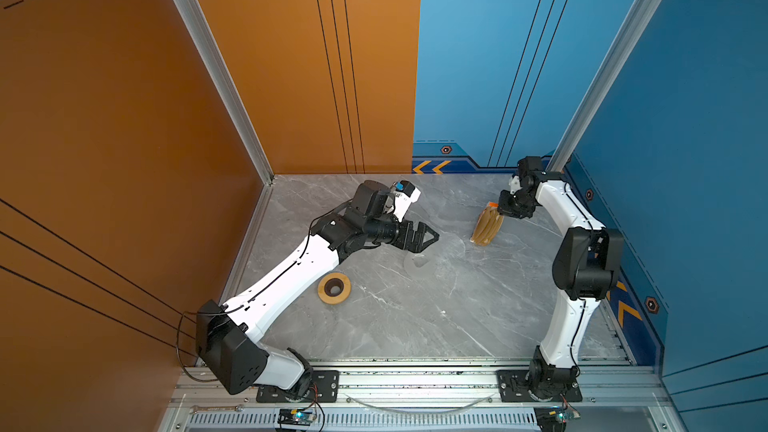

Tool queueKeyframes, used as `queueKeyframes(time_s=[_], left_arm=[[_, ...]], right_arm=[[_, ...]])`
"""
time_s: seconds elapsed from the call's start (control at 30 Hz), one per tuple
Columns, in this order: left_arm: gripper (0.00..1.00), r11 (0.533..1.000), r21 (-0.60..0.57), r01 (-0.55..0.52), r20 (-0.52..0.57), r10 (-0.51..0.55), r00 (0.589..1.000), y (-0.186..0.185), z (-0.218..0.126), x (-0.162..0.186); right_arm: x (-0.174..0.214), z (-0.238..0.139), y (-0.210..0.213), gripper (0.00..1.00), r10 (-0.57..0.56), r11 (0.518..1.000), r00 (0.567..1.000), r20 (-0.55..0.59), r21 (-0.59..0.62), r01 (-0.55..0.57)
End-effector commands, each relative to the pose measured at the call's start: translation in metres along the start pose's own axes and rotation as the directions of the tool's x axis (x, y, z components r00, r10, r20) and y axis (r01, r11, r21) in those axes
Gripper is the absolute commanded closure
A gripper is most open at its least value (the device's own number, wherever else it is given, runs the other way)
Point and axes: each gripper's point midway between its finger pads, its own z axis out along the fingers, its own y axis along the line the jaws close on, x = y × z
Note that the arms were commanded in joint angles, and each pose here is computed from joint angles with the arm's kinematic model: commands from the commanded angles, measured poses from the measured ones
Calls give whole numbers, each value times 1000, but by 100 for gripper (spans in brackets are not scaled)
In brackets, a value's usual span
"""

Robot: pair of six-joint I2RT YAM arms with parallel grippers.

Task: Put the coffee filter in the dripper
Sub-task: 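Lower the filter box upright onto the table and open the right gripper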

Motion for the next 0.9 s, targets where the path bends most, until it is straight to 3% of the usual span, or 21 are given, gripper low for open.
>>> queueKeyframes(time_s=[0.0,0.2,0.37,0.5,0.87], left_arm=[[2,1000,9,-22,23,22,1000,-6,-12,-7],[2,1000,8,-18,19,18,1000,-5,-11,-7],[2,1000,9,-15,15,15,1000,-5,-10,-6],[2,1000,11,-15,14,14,1000,-5,-9,-6],[2,1000,10,21,18,-21,1000,-2,-10,-8]], right_arm=[[4,1,1,96,-55,997,998,-31,43,57],[2,0,7,93,-75,996,997,-27,45,76],[1,-1,6,82,-66,996,998,-23,54,67],[-1,-7,7,79,-63,996,998,-6,67,63],[3,-39,3,71,-21,992,995,94,126,9]])
